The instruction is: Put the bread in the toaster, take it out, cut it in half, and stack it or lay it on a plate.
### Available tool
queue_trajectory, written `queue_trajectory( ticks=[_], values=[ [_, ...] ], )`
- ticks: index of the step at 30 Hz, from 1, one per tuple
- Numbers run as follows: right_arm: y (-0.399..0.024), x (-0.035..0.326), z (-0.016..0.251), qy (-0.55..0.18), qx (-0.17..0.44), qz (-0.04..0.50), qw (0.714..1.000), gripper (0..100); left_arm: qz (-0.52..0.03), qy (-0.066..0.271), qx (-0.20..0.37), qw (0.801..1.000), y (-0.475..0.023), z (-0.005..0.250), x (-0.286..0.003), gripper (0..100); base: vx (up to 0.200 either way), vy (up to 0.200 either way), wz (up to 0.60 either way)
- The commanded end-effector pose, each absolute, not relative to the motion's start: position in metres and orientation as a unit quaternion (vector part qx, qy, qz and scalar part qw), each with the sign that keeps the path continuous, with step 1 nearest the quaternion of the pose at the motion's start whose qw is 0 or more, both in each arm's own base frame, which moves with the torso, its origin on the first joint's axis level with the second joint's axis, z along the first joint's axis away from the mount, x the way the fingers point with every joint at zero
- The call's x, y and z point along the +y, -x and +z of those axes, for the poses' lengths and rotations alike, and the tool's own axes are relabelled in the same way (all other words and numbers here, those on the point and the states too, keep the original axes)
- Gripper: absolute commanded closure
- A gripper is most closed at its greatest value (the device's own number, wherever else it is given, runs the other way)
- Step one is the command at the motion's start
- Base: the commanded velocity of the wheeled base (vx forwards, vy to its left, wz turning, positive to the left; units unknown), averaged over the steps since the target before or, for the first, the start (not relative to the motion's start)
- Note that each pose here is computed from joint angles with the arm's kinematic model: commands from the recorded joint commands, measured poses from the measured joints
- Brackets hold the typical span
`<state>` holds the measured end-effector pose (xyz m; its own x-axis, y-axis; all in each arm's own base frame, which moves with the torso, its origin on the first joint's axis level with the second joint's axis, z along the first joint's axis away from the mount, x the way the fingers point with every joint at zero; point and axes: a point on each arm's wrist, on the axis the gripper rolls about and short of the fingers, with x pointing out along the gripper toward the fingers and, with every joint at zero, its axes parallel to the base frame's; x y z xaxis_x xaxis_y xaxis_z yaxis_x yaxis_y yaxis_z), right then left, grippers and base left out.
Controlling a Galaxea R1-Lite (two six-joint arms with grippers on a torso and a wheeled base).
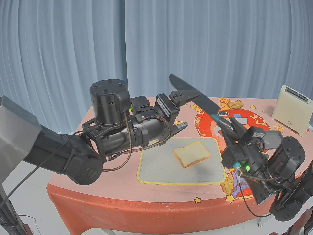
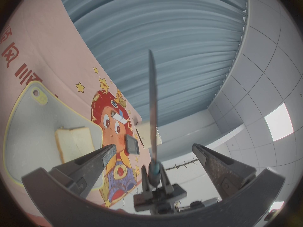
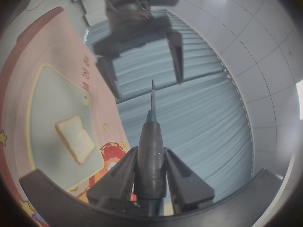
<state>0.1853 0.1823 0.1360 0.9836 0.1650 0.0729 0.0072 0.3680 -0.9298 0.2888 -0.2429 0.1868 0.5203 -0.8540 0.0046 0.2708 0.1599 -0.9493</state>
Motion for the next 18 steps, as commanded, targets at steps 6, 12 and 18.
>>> queue_trajectory(
  ticks=[6, 12, 18],
  values=[
    [-0.178, 0.171, 0.139, 0.429, -0.068, 0.053, 0.899, 100, -0.427, 0.457, 0.248, 0.740, -0.272, 0.199, -0.230, 0, 0.000, 0.000, 0.00],
    [-0.174, 0.161, 0.151, 0.410, -0.064, 0.047, 0.908, 100, -0.445, 0.366, 0.224, 0.786, -0.257, 0.188, -0.223, 0, 0.000, 0.000, 0.00],
    [-0.170, 0.145, 0.185, 0.428, -0.034, 0.042, 0.902, 100, -0.458, 0.354, 0.221, 0.785, -0.247, 0.190, -0.226, 0, 0.000, 0.000, 0.00]
  ],
)
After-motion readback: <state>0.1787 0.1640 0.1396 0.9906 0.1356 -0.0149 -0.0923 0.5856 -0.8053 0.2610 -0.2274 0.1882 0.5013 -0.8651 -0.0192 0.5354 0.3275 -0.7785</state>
